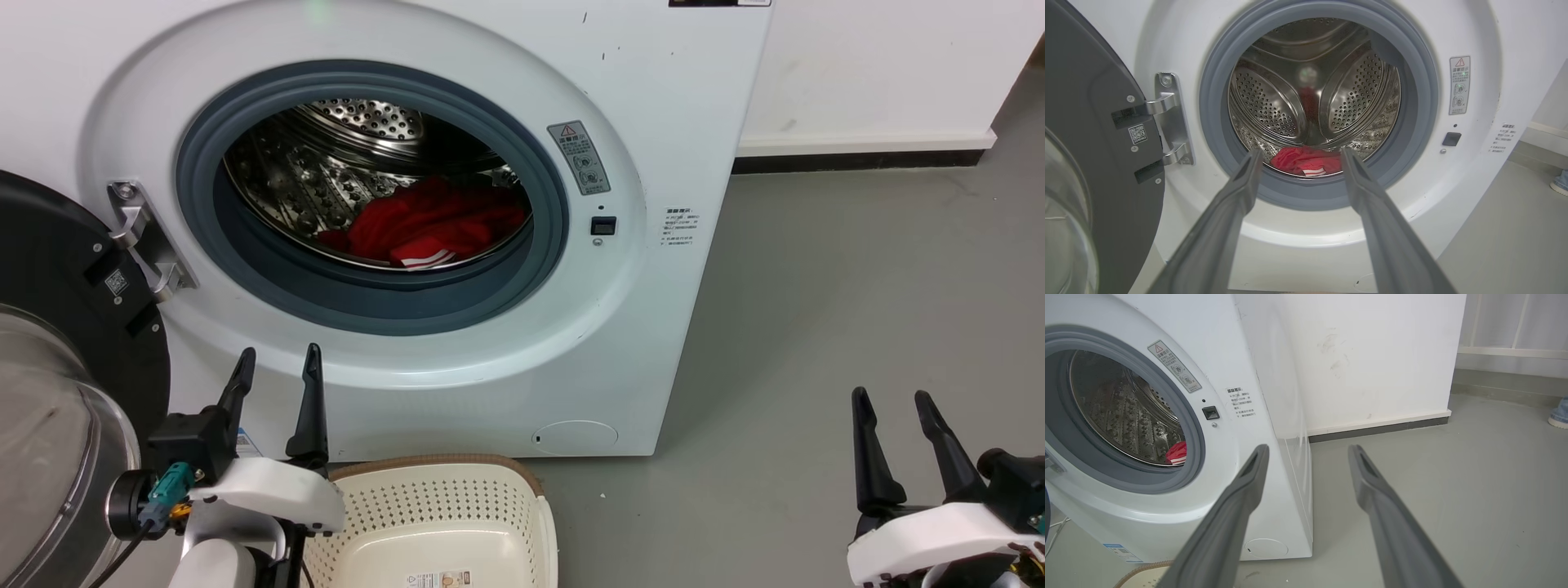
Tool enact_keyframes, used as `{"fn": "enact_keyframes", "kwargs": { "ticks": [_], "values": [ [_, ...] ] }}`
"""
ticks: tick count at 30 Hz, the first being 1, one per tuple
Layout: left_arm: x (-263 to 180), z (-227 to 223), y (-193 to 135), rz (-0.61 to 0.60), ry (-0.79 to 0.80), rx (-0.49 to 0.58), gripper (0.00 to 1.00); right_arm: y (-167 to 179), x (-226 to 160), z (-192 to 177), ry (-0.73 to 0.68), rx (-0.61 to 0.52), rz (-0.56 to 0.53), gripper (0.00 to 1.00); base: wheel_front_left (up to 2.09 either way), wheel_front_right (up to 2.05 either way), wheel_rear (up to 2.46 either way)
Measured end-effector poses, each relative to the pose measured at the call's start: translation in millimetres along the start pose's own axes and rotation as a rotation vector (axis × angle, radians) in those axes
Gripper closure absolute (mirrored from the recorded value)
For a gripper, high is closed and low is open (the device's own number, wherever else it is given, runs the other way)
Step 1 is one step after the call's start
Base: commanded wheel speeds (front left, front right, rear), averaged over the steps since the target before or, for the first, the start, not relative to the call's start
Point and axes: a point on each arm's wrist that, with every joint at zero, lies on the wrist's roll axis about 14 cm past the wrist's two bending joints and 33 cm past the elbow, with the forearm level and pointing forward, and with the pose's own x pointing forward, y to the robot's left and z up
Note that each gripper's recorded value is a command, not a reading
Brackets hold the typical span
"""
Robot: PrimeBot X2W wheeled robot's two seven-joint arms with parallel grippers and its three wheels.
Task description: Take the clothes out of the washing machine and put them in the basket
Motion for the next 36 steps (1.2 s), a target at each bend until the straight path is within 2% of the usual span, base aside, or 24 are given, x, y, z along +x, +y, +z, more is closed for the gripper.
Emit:
{"fn": "enact_keyframes", "kwargs": {
  "ticks": [36],
  "values": [
    [1.4,-13.0,0.3,-0.028,0.006,0.164,0.00,2.4,-6.4,1.5,-0.021,-0.215,0.024,0.00,0.00,0.00,0.00]
  ]
}}
